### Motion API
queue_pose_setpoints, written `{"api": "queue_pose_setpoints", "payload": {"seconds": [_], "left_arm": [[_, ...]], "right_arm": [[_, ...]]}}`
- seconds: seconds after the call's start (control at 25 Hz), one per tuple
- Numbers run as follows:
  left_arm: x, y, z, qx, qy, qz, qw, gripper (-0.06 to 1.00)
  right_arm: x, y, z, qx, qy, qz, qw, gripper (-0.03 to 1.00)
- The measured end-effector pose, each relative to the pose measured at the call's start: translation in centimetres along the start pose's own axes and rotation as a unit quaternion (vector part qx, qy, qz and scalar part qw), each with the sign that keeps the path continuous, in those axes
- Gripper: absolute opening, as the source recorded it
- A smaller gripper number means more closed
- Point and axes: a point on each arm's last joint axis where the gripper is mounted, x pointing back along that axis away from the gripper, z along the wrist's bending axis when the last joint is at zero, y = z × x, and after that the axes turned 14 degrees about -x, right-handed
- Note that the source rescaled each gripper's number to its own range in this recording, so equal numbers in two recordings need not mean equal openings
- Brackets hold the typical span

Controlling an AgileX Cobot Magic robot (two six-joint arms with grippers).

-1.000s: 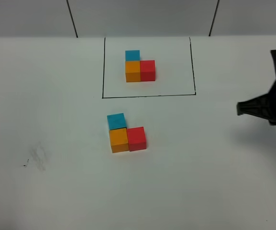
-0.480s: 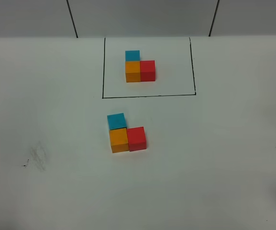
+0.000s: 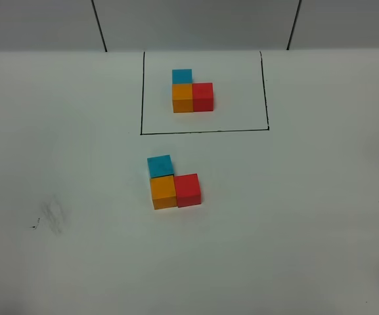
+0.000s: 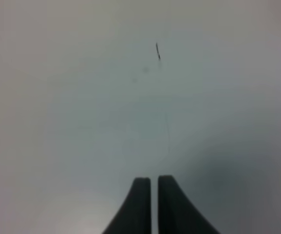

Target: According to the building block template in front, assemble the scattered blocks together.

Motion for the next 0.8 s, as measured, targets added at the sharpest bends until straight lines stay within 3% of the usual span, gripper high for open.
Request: {"api": "queue_pose_setpoints", "payload": {"seconds": [0.44, 0.8], "left_arm": [[0.00, 0.00, 0.00, 0.000, 0.000, 0.000, 1.000, 0.00], [0.00, 0.00, 0.00, 0.000, 0.000, 0.000, 1.000, 0.00]], "right_arm": [[0.95, -0.64, -0.98, 0.058, -0.055, 0.059, 0.995, 0.00], [0.94, -0.74, -0.98, 0.078, -0.053, 0.065, 0.993, 0.00]]}}
